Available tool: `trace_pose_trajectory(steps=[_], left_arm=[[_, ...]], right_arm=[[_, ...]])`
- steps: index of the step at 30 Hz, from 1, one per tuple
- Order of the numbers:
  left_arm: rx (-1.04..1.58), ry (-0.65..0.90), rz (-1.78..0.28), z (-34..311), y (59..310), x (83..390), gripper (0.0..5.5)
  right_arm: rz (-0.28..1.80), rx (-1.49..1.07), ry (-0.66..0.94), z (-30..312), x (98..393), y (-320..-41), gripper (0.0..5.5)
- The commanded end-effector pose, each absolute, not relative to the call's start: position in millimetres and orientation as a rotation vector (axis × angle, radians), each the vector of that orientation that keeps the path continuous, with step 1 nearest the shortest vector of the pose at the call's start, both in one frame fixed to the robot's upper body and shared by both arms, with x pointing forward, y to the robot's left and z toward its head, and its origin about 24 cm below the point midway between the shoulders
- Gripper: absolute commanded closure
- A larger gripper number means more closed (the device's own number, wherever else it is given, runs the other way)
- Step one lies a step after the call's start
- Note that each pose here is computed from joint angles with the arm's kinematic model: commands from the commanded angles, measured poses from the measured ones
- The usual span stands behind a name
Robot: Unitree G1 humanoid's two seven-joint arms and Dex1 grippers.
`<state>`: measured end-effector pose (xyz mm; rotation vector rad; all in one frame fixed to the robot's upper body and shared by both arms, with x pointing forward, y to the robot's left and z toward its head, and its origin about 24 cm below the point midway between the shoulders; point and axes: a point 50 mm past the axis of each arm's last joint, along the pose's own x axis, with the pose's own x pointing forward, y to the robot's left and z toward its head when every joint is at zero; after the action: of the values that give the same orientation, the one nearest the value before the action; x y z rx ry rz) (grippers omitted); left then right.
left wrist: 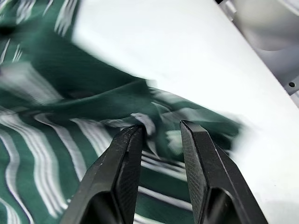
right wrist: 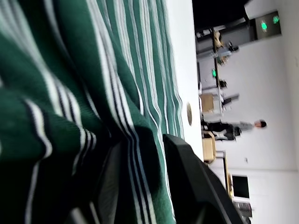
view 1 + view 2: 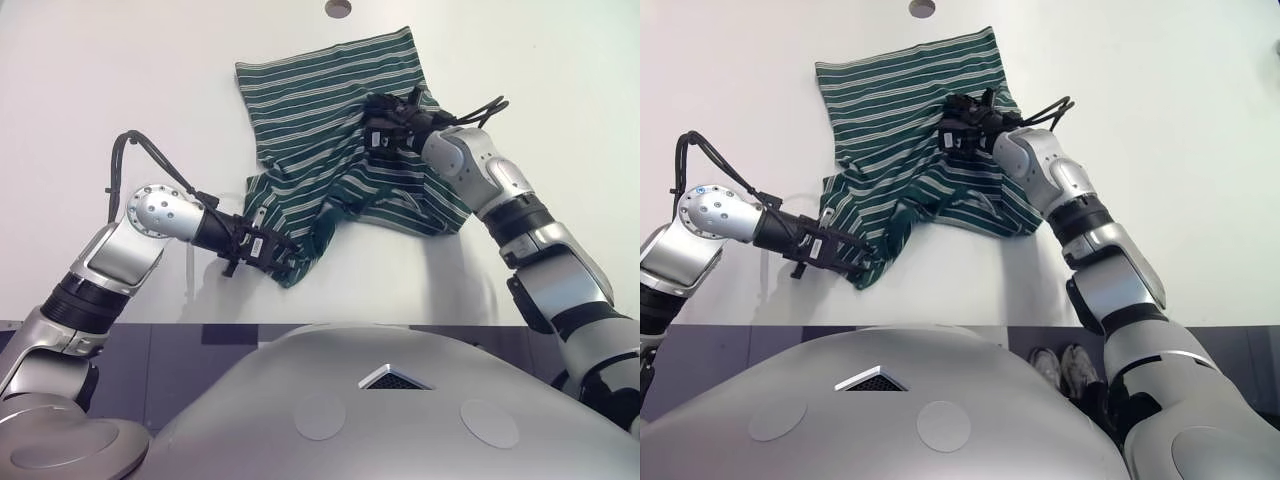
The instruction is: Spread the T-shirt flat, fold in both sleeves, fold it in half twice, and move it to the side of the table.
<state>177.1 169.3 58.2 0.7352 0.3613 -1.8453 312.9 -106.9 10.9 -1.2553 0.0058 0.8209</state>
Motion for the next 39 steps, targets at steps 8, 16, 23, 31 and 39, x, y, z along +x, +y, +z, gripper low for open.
trace_pose_trajectory(steps=[8, 16, 23, 31, 39], left_arm=[[0.617, 0.243, -1.406, 119, 180, 257, 4.06], [0.671, 0.273, -1.220, 53, 162, 243, 4.06], [0.648, 0.247, -1.131, 52, 160, 244, 4.06], [0.661, 0.208, -1.247, 55, 142, 238, 4.06], [0.700, 0.234, -1.169, 54, 155, 241, 4.06]], right_arm=[[1.182, -0.965, -0.230, 100, 250, -148, 3.94], [1.809, -0.936, 0.458, 63, 134, -224, 3.94], [1.597, -0.786, 0.421, 132, 191, -245, 3.94], [1.717, -1.059, 0.433, 58, 178, -224, 3.94], [1.511, -1.497, 0.836, 85, 210, -331, 3.94]])
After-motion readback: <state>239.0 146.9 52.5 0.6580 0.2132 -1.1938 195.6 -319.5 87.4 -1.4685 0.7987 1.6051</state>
